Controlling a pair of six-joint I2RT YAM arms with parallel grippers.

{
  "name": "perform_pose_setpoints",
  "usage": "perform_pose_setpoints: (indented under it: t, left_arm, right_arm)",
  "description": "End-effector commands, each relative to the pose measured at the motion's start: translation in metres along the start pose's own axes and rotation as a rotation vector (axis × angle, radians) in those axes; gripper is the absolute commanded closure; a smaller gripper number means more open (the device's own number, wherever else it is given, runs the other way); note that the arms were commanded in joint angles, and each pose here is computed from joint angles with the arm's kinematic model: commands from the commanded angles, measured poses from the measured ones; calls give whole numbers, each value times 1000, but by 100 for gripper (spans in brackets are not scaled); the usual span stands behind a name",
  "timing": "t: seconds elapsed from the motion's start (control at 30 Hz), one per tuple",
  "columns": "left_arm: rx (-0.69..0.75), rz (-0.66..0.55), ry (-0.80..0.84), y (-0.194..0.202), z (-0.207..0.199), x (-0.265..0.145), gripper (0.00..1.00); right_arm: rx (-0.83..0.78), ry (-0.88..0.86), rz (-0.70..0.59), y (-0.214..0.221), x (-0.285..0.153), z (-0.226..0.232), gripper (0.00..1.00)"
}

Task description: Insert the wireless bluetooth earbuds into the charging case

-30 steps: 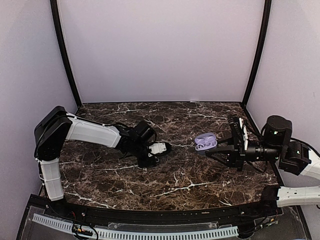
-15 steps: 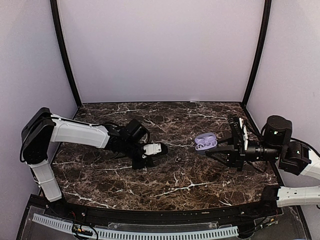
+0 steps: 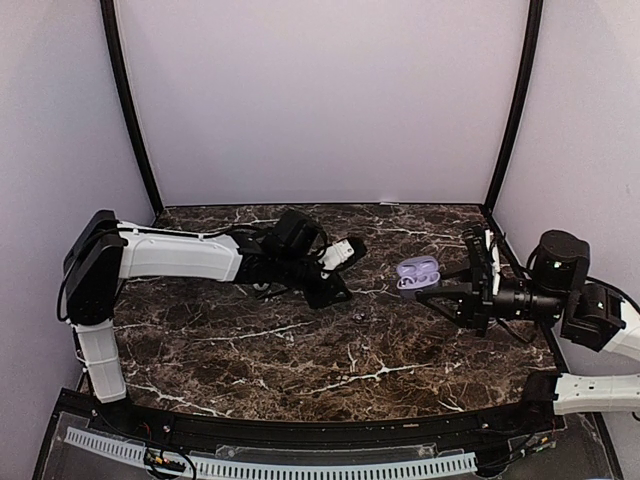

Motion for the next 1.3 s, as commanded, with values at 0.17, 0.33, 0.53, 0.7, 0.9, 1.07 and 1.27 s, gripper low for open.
perform_pose_setpoints:
  t: [0.17,0.33,0.53,0.7,0.9,1.07,1.27]
  left_arm:
    - [-549,62,107,1,10,49,76]
    - [-665,130,101,21,14,57,77]
    - [-756,194,90,38,16,70,77]
    - [-784,205,94,38,17,79,77]
    - [-784,256,55,47,21,87,77]
    - [-684,340,-34,62,17,94,77]
    - [-586,439,-160,85,14,91,79]
  right_arm:
    - [3,76,-47,-12,-11,-11,100]
    - [0,71,-45,-11,-9,-11,100]
    - [-2,68,-41,-9,-8,-11,100]
    - [0,67,-36,-8,-7,-11,100]
    - [-4,65,-35,-8,-7,-11,100]
    - [-7,65,-34,-8,-7,-11,100]
    - [-8,69,-38,-9,-8,-11,100]
Point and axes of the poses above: each gripper's point midway between its finger pads, its own x axis out along the fingers, its own z axis along the line the jaws close on, y = z × x, the point moved 2 cm from there along -x, back along the fingers, and after that the axes turned 6 degrees about -x, right-handed, at the moved point
